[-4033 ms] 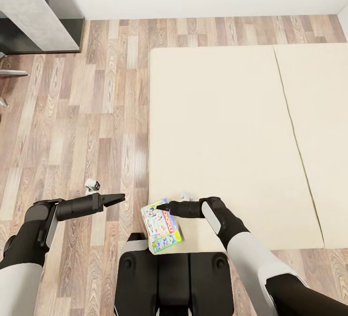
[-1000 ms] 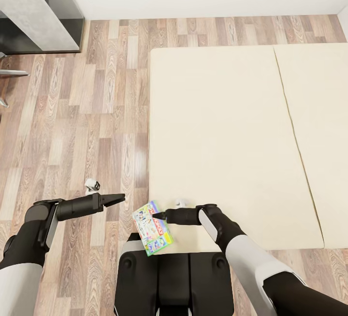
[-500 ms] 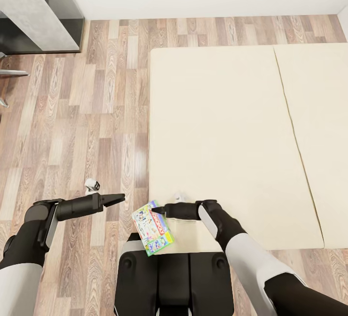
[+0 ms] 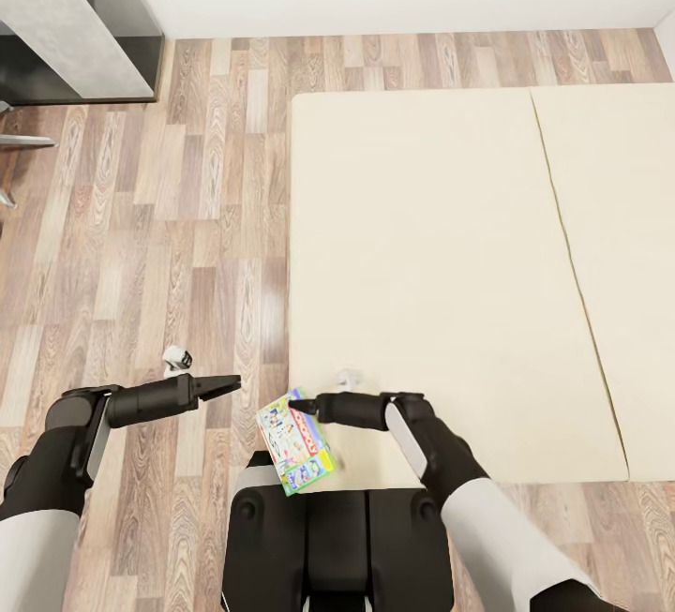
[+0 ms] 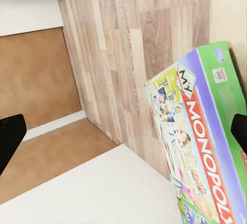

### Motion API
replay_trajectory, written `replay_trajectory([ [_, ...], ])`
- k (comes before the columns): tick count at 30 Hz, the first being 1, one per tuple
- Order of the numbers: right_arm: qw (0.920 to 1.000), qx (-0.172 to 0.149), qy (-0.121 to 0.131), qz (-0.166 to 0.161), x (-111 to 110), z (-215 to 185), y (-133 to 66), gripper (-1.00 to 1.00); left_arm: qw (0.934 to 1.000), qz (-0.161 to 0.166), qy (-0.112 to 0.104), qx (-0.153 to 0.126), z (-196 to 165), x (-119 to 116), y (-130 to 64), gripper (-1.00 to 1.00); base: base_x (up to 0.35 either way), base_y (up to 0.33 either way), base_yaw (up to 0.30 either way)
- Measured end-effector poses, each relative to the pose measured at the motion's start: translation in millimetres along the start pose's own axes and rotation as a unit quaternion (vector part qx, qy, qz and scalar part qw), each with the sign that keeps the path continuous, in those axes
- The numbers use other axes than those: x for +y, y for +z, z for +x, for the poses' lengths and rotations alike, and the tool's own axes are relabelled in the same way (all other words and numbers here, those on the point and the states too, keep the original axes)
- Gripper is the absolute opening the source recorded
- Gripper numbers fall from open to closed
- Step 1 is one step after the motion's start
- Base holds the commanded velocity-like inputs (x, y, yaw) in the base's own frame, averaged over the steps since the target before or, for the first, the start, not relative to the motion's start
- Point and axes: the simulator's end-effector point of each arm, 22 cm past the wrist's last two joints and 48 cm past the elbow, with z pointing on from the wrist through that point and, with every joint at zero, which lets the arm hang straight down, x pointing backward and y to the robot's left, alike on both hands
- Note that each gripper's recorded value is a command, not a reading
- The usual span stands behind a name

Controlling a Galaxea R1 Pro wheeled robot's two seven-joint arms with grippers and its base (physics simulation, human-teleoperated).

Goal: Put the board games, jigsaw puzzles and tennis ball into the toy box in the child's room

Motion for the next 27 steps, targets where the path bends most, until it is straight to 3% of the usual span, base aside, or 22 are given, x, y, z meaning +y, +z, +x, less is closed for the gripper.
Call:
replay_trajectory([
  [8,0.9996,-0.003,0.022,0.018,-10.4,9.4,-7.3,1.0,0.9999,-0.006,-0.003,-0.013,-6.1,3.1,-10.8,1.0,0.0,0.0,0.0],
  [16,0.9995,-0.019,0.001,0.027,-30.9,-12.5,-21.7,1.0,0.9996,-0.015,-0.001,-0.025,-12.4,6.5,-22.4,1.0,0.0,0.0,0.0],
  [27,0.9995,-0.01,0.014,0.028,-41.7,2.9,-20.2,1.0,0.9996,-0.015,-0.001,-0.025,-12.7,6.7,-23.1,1.0,0.0,0.0,0.0],
])
